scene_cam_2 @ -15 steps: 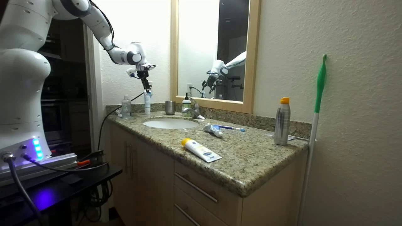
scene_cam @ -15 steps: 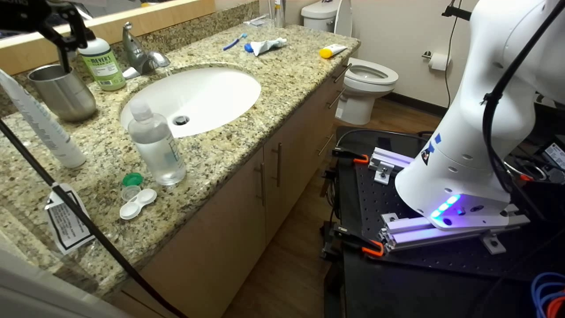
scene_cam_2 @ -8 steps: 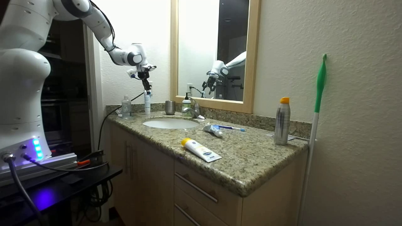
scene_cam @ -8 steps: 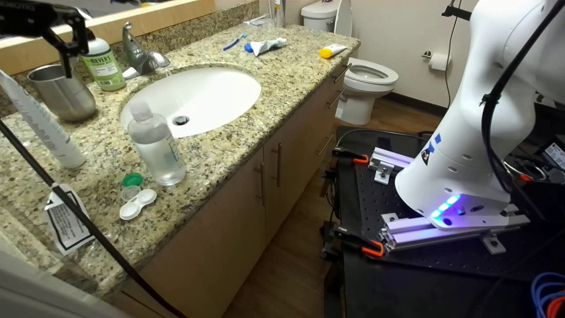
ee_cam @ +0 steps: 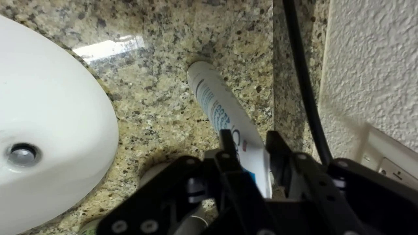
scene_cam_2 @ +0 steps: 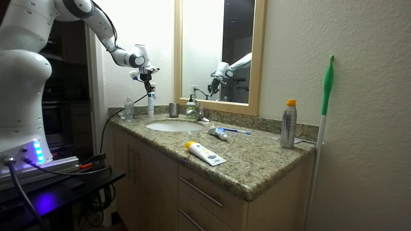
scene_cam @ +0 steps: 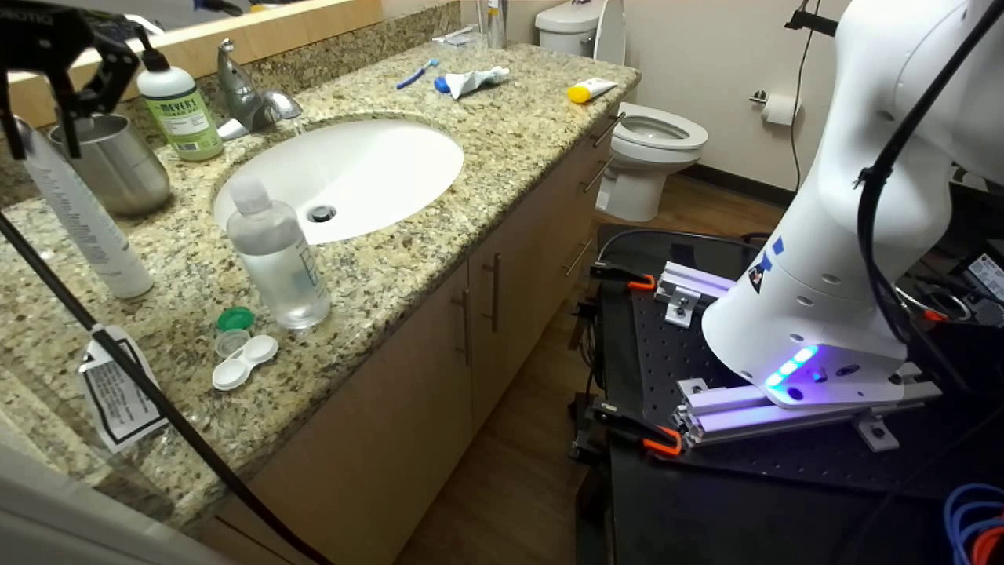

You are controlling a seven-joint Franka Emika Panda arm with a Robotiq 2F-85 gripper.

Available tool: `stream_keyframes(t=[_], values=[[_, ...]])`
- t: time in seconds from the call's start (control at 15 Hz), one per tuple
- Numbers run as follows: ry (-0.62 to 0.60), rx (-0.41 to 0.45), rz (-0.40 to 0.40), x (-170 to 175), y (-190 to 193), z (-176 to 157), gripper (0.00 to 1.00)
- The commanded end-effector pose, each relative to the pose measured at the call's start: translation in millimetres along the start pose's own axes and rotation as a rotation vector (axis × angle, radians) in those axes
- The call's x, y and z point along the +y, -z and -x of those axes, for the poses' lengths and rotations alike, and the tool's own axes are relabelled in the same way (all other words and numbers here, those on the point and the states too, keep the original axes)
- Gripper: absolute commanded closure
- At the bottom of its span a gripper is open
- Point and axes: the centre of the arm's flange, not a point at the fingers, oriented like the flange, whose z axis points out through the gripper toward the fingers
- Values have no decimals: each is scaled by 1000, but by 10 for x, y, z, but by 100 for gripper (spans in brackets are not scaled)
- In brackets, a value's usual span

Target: Move the white bottle to the right side of the sink counter

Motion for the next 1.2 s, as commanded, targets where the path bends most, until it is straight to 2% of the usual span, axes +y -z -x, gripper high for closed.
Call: stream_keyframes(t=[0.0,0.2,0.4,0.6,0.67,0.87,1.0,1.13], values=[[-3,-6,-11,96,-5,-81,98],[-27,1,-17,136,50,-160,100],[-92,66,77,110,288,-321,100],[-190,209,200,204,1003,-688,98],[-230,225,252,265,1231,-763,98],[-352,228,404,571,2032,-945,98],[-458,206,473,888,2520,-1029,98],[-577,193,510,1282,2945,-1171,98]])
